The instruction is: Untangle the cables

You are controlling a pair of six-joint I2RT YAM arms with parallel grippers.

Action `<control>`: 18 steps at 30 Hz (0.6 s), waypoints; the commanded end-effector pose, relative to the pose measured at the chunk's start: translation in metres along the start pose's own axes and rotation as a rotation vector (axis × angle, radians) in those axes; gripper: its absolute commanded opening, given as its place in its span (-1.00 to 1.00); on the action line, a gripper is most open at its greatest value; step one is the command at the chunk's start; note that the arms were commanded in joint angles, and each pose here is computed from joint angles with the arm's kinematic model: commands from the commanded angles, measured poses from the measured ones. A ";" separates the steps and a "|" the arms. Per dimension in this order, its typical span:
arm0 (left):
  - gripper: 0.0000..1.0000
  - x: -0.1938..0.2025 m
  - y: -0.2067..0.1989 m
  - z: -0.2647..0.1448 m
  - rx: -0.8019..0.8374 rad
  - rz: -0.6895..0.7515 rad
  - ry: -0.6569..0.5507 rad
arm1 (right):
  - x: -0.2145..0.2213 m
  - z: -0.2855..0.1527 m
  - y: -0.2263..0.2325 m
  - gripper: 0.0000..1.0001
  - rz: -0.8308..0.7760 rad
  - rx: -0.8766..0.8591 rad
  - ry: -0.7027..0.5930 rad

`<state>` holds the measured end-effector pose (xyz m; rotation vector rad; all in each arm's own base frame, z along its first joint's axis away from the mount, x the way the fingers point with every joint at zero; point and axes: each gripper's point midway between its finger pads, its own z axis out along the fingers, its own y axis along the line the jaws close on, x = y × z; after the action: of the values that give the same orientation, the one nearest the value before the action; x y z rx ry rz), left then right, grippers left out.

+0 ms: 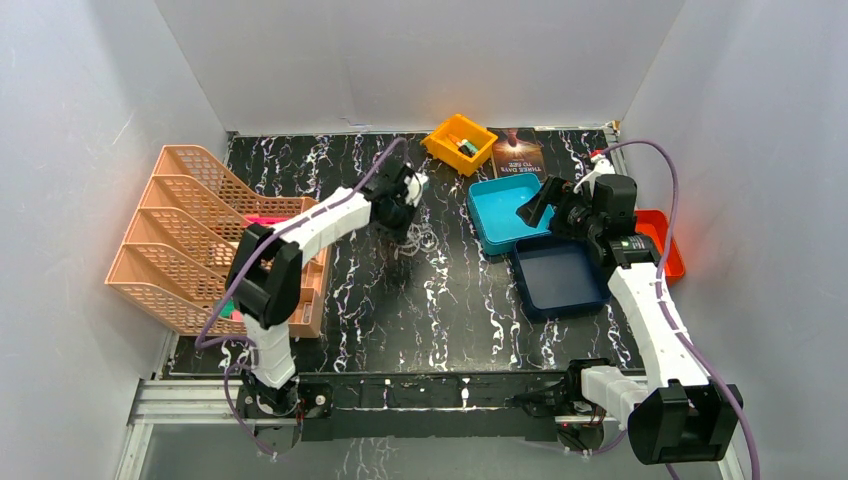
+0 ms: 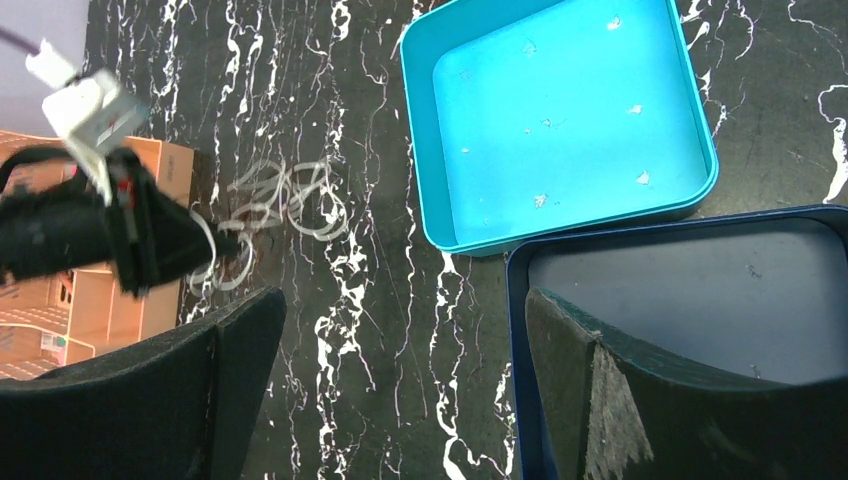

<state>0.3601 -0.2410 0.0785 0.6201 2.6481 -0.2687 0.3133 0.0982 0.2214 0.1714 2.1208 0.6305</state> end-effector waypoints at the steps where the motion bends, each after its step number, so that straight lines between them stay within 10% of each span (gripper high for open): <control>1: -1.00 0.029 -0.047 -0.038 0.095 0.113 -0.020 | -0.006 0.004 0.001 0.97 -0.015 -0.015 -0.021; 18: 0.03 -0.020 -0.061 -0.072 0.100 0.131 -0.260 | -0.015 -0.003 -0.026 0.96 0.035 0.142 -0.114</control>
<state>0.3027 -0.2742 0.1248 0.7626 2.4525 -0.4214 0.3164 0.0870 0.2093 0.2255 2.1262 0.5592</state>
